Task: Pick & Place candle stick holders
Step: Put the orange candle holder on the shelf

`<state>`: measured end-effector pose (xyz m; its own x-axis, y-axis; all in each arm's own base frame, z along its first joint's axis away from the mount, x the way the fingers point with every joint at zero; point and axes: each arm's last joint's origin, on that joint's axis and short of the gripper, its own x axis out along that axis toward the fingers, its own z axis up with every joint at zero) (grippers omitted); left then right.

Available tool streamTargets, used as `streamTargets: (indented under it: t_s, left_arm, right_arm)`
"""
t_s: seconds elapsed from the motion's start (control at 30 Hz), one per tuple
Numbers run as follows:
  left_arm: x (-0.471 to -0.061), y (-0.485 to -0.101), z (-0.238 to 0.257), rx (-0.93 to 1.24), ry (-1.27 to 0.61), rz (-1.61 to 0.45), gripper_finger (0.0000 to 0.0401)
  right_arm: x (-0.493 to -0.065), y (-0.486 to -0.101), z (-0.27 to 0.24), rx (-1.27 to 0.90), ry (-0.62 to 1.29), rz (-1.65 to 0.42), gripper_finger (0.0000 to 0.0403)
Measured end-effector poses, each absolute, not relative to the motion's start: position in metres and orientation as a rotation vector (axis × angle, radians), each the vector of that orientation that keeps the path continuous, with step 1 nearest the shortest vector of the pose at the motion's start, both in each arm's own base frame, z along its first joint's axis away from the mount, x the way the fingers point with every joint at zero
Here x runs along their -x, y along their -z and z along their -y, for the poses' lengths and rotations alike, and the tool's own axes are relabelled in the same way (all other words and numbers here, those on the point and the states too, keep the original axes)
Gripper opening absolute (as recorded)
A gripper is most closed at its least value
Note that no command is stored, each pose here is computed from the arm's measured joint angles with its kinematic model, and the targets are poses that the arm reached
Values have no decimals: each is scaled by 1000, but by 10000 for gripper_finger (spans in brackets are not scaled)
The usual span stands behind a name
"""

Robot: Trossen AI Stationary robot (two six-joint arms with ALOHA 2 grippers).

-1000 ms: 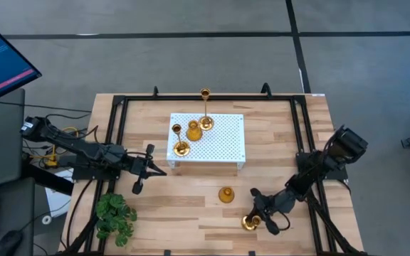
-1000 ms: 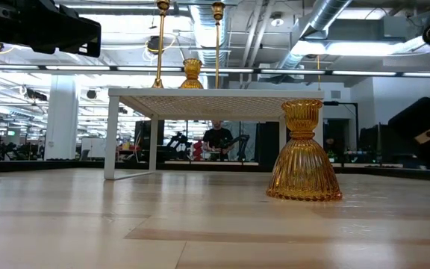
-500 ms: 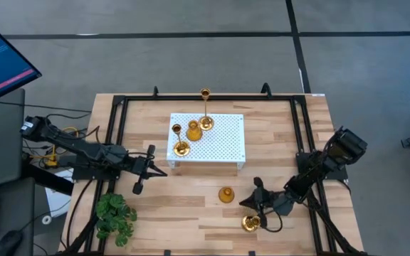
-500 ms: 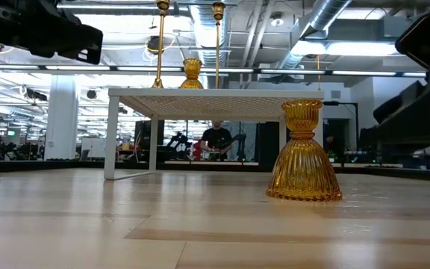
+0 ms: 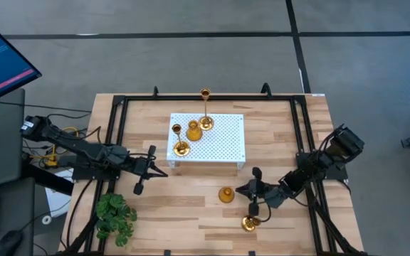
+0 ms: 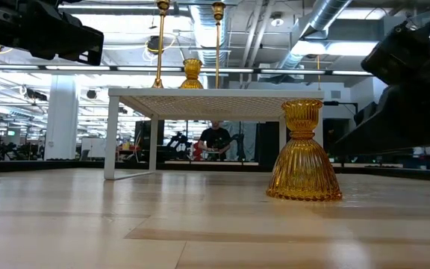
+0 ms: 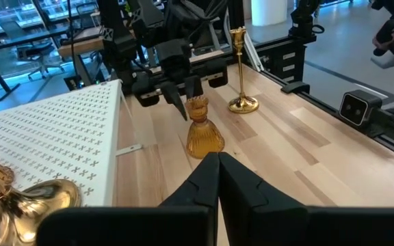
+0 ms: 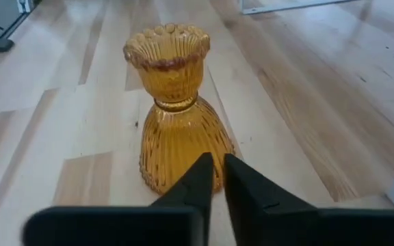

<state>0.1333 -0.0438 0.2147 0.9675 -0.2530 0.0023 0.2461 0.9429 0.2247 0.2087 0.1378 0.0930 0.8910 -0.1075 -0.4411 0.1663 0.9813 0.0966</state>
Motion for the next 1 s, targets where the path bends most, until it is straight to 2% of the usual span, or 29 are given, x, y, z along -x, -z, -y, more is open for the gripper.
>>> streamTargets:
  t_s: [0.37,0.53,0.67,1.0]
  left_arm:
    - [-133,-215,44,-225,254,31,5]
    - [-133,-215,44,-225,255,31,5]
    - [-133,-215,44,-225,255,31,6]
    - [-133,-215,44,-225,255,31,6]
  right_arm:
    - [-209,-96,-141,-155,123,-424,186]
    - [-212,-96,-137,-159,143,-421,240]
    - [-216,-97,-132,-171,165,-412,254]
    - [-224,-102,-129,-218,90,-391,255]
